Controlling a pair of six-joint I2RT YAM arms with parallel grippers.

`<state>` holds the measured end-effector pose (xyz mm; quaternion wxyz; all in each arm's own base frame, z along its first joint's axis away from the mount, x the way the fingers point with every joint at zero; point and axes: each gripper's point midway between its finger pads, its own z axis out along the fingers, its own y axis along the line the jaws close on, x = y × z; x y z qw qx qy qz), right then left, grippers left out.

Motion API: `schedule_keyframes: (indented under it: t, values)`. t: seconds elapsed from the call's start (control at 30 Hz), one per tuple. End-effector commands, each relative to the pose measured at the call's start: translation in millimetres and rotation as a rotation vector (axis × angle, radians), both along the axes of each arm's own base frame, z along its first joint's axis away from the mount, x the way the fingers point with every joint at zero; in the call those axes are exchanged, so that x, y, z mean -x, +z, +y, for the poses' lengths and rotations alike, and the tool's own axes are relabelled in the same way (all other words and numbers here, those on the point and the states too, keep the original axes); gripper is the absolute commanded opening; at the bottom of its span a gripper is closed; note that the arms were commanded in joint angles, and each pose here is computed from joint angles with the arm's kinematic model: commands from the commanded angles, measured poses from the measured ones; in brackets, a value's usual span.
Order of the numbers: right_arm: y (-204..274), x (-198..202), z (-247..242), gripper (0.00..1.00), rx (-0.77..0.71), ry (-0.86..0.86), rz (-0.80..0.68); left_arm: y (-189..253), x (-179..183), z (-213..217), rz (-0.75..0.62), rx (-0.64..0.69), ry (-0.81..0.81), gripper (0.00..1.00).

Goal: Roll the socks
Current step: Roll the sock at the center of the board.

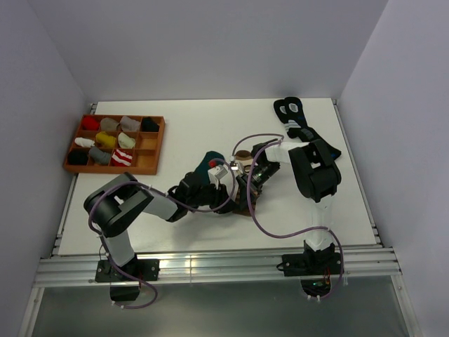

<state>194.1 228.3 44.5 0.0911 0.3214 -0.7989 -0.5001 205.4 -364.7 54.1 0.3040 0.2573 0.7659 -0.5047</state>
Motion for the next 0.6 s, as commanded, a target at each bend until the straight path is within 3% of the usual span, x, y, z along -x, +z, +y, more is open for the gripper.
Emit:
schedule_keyframes:
  t: [0.0,0.2,0.27,0.4,0.57]
  values:
    - [7,-3,2,0.05,-0.031,-0.008,0.006,17,-5,-14,-0.040,0.059,-0.023,0.38]
    - [6,-6,2,0.05,-0.019,-0.020,-0.010,15,-4,-18,-0.031,0.057,-0.033,0.15]
    - [5,-10,2,0.07,-0.008,-0.031,-0.027,14,-2,-17,-0.027,0.050,-0.035,0.01]
    - [5,-15,1,0.12,0.017,-0.046,-0.074,9,1,-18,-0.018,0.029,-0.040,0.00]
    - [5,-24,-2,0.43,0.053,-0.068,-0.156,5,6,-20,-0.008,0.012,-0.046,0.00]
